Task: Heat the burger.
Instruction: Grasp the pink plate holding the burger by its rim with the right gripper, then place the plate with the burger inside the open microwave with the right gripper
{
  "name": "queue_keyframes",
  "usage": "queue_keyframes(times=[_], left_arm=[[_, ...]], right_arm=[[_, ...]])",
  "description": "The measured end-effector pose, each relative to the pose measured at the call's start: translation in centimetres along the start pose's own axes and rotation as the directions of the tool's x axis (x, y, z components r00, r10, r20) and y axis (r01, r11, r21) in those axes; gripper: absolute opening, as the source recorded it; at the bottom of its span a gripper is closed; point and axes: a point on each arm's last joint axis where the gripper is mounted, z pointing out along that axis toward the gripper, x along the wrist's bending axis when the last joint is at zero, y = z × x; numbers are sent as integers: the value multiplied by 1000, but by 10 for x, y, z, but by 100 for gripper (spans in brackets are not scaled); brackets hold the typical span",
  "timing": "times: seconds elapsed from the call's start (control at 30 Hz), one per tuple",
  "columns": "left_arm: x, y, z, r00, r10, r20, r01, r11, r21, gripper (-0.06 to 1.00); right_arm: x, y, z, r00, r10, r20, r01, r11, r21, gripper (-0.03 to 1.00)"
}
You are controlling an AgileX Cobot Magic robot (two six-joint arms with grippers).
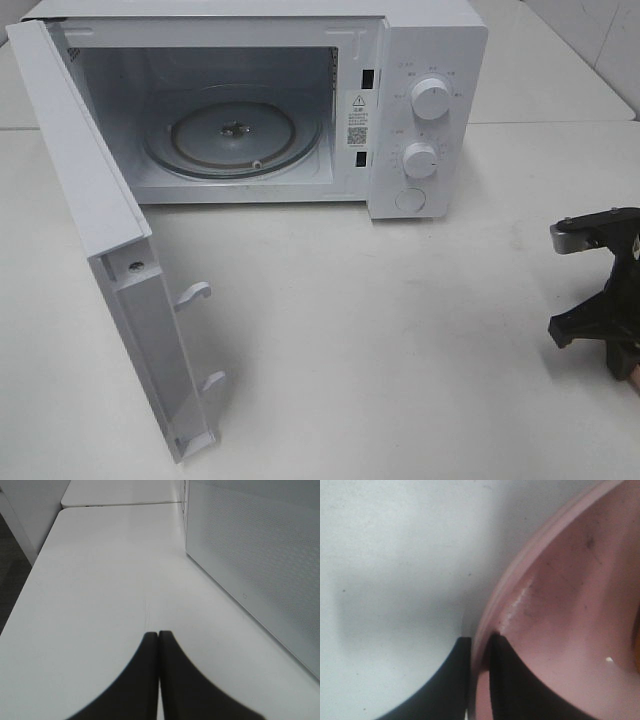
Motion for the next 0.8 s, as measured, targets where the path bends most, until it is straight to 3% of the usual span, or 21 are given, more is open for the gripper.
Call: queue_keyframes(times=[0.47, 0.8], left_arm=[[0, 0, 0, 1000, 0, 0, 0, 1000, 0, 0], [0, 0, 0, 1000, 0, 0, 0, 1000, 0, 0]], right_arm=[[12, -7, -22, 979, -19, 203, 22, 1000, -14, 5], [27, -11, -29, 959, -72, 273, 77, 997, -9, 5]])
